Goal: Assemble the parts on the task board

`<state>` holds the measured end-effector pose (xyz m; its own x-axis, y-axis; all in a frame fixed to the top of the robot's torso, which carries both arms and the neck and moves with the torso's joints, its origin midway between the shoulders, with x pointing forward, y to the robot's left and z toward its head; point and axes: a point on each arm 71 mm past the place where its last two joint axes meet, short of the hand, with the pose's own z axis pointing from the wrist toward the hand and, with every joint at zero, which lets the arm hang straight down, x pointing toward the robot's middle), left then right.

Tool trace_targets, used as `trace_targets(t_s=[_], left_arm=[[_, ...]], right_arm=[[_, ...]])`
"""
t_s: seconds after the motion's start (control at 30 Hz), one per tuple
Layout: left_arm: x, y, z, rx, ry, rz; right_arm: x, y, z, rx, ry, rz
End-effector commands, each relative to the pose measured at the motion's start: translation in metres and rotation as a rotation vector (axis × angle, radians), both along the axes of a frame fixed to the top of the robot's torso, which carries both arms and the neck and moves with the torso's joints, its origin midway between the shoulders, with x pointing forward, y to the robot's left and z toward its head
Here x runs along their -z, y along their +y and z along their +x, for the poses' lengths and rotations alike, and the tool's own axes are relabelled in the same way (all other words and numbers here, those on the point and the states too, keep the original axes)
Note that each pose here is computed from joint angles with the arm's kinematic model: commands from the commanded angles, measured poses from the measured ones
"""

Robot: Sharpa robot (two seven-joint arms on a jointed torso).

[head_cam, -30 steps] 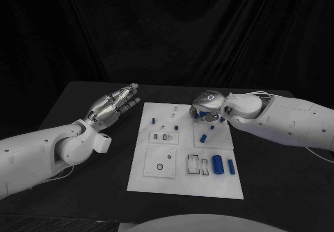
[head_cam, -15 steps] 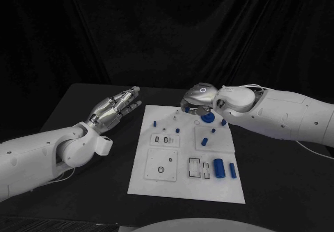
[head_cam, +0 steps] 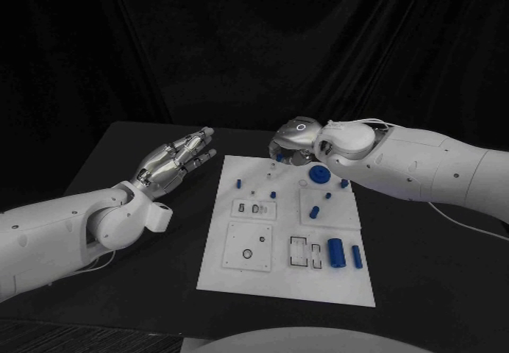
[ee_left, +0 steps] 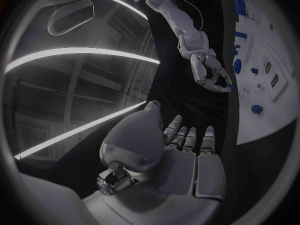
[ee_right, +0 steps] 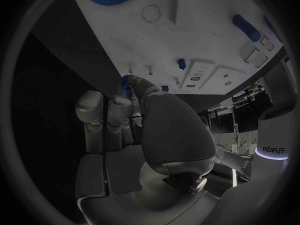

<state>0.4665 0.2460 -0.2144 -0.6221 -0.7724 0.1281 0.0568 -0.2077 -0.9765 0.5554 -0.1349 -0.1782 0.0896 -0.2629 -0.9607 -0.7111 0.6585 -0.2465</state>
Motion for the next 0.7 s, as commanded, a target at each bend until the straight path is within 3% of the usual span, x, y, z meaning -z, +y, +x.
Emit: trace_targets(t_s=[0.03, 0.7], left_arm=[[-0.0056, 0.0003, -0.0005, -0.008, -0.050, -0.039], [-0.0050, -0.0013, 0.0004, 0.002, -0.045, -0.040]], right_arm=[[0.0002, -0.0008, 0.0027, 0.010, 0.006, -0.006], [0.0082, 0.0003, 0.0105, 0.039, 0.029, -0.036]])
